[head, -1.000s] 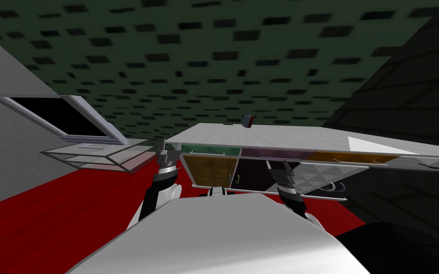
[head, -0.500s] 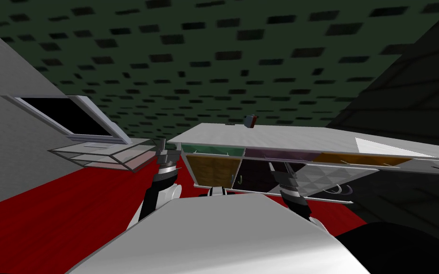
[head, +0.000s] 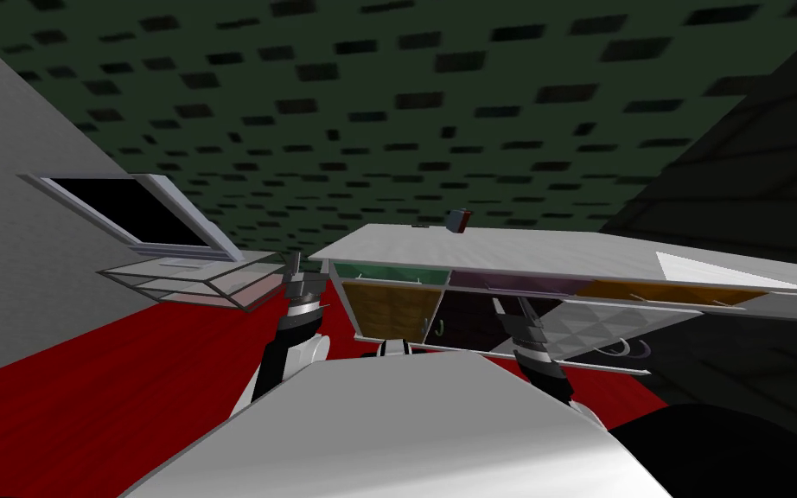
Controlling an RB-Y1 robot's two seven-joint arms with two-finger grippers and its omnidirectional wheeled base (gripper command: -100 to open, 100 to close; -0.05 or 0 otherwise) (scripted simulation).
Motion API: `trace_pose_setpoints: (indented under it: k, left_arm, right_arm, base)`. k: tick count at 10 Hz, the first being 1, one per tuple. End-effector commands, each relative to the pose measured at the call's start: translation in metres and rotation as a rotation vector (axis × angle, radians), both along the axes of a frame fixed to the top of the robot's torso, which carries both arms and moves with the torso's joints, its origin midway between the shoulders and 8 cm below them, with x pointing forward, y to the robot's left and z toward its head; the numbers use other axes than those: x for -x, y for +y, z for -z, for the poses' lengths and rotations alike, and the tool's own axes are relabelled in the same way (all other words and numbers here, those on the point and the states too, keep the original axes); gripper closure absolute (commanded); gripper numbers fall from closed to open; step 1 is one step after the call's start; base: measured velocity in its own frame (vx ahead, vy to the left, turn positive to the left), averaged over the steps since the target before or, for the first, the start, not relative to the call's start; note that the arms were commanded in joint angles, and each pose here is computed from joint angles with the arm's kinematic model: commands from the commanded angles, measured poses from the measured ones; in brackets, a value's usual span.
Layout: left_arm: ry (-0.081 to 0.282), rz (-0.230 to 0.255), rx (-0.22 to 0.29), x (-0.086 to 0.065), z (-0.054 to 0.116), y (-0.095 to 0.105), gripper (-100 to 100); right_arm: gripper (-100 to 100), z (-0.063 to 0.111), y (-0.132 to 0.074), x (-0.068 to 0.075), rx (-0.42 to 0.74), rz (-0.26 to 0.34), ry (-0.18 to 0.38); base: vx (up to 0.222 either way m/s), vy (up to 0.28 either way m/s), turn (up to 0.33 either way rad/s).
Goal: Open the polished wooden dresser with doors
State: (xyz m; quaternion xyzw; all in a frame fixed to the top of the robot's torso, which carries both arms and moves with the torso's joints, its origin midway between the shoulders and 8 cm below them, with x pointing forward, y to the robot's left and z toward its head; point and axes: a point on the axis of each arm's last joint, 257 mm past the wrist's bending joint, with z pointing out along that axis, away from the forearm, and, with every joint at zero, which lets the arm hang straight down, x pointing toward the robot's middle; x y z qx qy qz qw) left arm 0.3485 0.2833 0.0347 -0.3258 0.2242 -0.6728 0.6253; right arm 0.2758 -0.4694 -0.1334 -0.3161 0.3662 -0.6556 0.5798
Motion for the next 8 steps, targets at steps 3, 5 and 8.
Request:
trace_pose_setpoints:
  k: [3, 5, 8]
  left_arm:
    - [0.000, 0.000, 0.000, 0.000, 0.000, 0.000, 0]
    - [0.000, 0.000, 0.000, 0.000, 0.000, 0.000, 0]
    - [0.000, 0.000, 0.000, 0.000, 0.000, 0.000, 0]
  right_arm:
    - [-100, -0.009, -0.014, 0.000, 0.049, 0.027, 0.012]
    - [-100, -0.020, -0.022, -0.003, 0.049, 0.026, 0.011]
    - [100, -0.001, -0.007, 0.002, 0.048, 0.027, 0.011]
  base:
    - [0.016, 0.031, 0.003]
    - [0.064, 0.048, -0.006]
    - [-0.033, -0.024, 0.007]
